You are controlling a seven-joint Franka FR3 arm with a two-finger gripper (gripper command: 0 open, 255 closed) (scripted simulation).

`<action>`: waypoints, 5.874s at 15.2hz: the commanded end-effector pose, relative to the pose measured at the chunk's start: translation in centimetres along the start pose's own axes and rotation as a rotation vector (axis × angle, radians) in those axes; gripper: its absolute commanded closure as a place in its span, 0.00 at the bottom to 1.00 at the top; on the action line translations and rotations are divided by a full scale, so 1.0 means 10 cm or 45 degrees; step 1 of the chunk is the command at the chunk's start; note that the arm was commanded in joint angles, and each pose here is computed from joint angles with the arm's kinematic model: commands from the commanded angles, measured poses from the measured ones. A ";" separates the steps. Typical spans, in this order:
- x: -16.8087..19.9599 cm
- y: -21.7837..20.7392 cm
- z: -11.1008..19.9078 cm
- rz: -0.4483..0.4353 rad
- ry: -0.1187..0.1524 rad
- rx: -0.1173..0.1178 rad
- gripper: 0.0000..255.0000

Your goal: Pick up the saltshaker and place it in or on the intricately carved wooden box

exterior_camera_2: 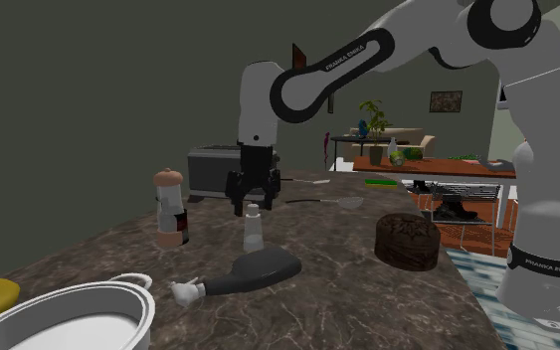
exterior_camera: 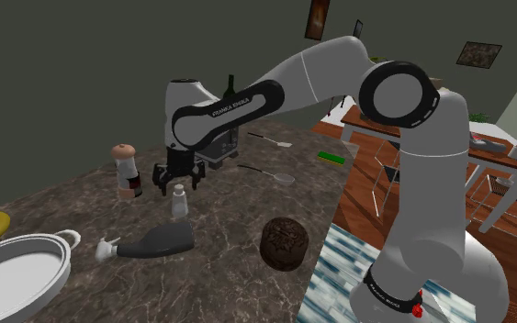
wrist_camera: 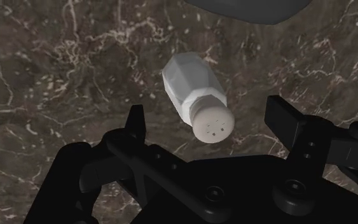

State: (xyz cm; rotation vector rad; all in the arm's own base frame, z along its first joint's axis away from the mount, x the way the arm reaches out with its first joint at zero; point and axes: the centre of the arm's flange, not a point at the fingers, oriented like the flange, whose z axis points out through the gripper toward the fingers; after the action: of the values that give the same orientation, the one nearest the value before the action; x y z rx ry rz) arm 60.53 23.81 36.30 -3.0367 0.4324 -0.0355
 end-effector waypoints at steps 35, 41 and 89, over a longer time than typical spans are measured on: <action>0.01 -0.09 -1.10 0.000 0.000 0.000 1.00; 0.02 -0.11 -1.42 0.000 0.000 0.000 1.00; -2.87 2.02 -1.49 0.000 0.000 0.000 1.00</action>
State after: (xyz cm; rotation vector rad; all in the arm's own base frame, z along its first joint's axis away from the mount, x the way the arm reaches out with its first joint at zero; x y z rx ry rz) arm 26.82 11.50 49.80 -3.0370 0.4322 -0.0345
